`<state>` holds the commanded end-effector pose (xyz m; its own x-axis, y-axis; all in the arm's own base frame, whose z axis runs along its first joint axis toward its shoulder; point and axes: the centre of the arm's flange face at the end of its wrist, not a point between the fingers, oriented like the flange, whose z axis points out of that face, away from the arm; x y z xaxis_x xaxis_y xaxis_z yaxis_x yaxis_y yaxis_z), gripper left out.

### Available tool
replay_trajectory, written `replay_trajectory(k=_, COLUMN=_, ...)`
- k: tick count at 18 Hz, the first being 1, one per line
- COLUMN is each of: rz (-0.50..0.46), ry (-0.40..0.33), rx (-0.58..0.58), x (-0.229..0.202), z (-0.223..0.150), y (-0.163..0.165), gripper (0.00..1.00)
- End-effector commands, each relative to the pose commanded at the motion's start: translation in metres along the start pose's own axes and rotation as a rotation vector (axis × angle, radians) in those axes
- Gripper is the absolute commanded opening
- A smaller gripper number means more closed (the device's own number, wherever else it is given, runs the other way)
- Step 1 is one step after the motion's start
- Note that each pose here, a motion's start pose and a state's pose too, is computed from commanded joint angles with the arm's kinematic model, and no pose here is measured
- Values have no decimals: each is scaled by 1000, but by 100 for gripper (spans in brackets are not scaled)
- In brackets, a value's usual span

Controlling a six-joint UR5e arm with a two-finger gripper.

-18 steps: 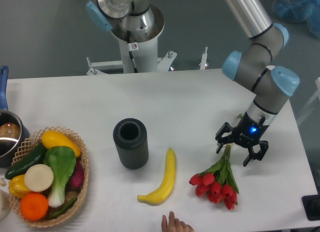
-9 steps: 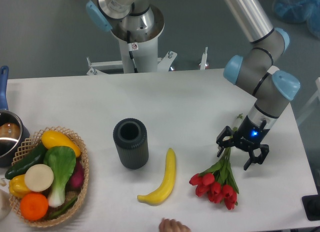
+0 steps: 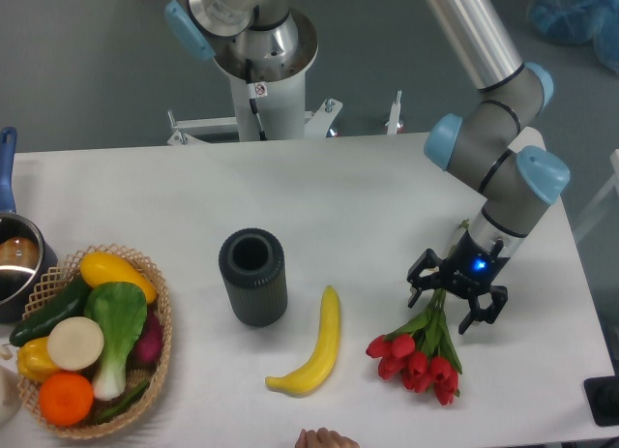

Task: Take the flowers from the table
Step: 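Lower the open gripper around the tulip stems above the blooms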

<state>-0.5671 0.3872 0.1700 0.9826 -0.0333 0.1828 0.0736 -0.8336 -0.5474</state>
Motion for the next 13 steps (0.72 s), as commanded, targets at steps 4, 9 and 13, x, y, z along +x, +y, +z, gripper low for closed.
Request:
replay_trajectory(k=4, rz=5, ry=-4, rx=1, x=-2, z=-2, y=1, gripper=100)
replay_trajectory(k=9, rz=34, ry=-5, rx=2, x=-3, z=-3, y=5, gripper=99)
replay_trajectory(k=13, rz=46, ry=-6, rx=0, x=-3, z=-2, y=5, gripper=87)
